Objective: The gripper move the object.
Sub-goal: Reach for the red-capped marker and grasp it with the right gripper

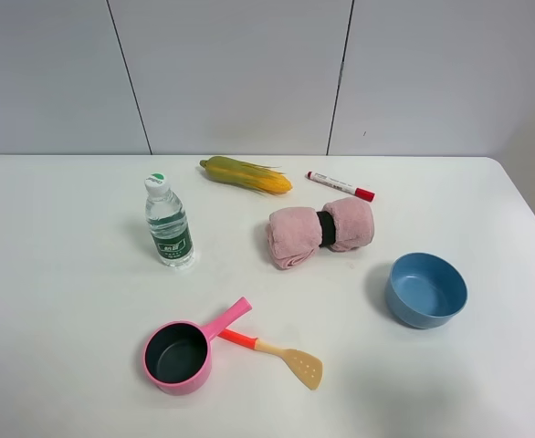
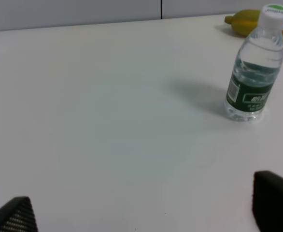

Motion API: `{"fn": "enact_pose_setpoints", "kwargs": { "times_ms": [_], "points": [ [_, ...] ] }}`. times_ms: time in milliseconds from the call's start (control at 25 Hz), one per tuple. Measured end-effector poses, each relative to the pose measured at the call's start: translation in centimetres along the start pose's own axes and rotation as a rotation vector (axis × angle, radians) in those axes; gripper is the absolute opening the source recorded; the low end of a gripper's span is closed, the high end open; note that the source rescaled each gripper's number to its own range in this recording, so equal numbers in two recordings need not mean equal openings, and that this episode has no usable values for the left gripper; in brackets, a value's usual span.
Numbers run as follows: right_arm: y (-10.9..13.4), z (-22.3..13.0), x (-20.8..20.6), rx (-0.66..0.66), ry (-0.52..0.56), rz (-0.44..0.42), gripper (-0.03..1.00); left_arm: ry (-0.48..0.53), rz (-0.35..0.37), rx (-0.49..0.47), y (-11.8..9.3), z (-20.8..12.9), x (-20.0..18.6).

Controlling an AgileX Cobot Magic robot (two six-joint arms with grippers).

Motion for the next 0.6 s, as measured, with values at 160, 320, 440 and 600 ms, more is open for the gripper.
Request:
{"fn": "enact_pose_setpoints", "kwargs": {
  "times_ms": [160,320,440,600],
  "points": [
    [0.0,0.0,0.0,0.0,0.0,0.0,1.0,0.0,0.0,0.0,0.0,0.0,0.0],
    [0.0,0.0,0.0,0.0,0.0,0.0,1.0,0.0,0.0,0.0,0.0,0.0,0.0],
    [0.0,0.0,0.0,0.0,0.0,0.0,1.0,0.0,0.0,0.0,0.0,0.0,0.0],
    [0.0,0.0,0.0,0.0,0.0,0.0,1.0,0.0,0.0,0.0,0.0,0.0,0.0]
  ]
}}
Point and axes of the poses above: a point on each arm's last joint axis where the gripper is mounted, x pointing out along that axis toward the gripper, y along the wrist's bending axis when the last joint is at zero, z = x × y, the point moved 4 cm from there along x, pointing out along that axis toward the gripper, and after that the axes turned 1 degree about x, right-handed, at the moved point
